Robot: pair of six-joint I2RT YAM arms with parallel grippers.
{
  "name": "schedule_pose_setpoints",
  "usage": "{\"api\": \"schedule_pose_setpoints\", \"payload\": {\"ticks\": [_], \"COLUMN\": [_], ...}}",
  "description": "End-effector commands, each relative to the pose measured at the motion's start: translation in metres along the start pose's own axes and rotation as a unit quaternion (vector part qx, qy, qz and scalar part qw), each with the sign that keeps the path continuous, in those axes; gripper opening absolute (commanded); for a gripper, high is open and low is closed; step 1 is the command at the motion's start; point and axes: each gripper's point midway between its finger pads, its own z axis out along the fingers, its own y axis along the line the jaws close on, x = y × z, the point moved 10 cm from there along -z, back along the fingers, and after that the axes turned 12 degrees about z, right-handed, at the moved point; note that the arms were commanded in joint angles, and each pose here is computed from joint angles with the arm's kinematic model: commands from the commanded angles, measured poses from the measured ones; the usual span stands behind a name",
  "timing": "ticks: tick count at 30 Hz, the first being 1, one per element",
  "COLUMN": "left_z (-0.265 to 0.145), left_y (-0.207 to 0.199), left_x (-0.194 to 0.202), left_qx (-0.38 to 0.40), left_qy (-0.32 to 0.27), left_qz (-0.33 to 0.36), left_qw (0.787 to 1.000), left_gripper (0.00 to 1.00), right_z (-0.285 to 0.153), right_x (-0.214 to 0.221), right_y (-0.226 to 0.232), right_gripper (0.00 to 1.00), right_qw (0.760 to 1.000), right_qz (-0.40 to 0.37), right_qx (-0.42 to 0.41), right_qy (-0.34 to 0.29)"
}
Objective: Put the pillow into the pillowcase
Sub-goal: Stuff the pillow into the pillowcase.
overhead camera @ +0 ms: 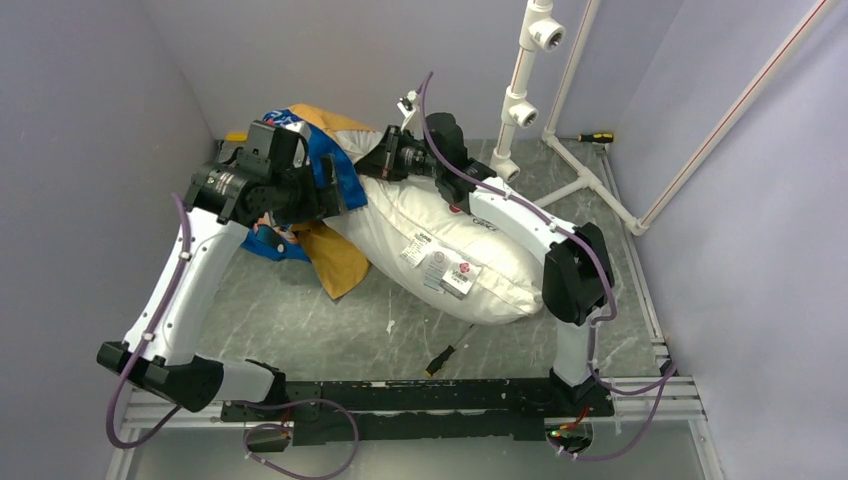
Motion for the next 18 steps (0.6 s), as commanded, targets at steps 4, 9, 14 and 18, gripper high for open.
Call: {"api": "schedule_pose_setpoints", "payload": {"ticks": [4,9,14,18], "left_z": [0.057,0.093,0.090,0.048], "left_y": [0.020,0.041,0.046,0.037], "left_x": [-0.015,-0.040,-0.061,-0.066], "left_qx": [-0.011,-0.069,-0.087,-0.043], "left_qy": [-0.024,-0.050,-0.113,-0.188], "left_qz": [0.068,0.071,0.118,0.136], "left_qw": [0.997,0.994,0.983,0.972], "left_gripper": [0.90,0.69,0.00,0.00], "right_z": [-0.010,-0.013,-0.013,-0.013], "right_x": [-0.039,-0.043,-0.046,-0.052], "right_y": [0.039,0.040,0.038,0.041], "right_gripper": [0.00,0.00,0.00,0.00], "right_qw": [0.995,0.995,0.995,0.995], "right_qz": [-0.019,-0.013,-0.016,-0.024], "right_qx": [-0.083,-0.086,-0.081,-0.083], "right_qy": [-0.050,-0.051,-0.050,-0.054]}}
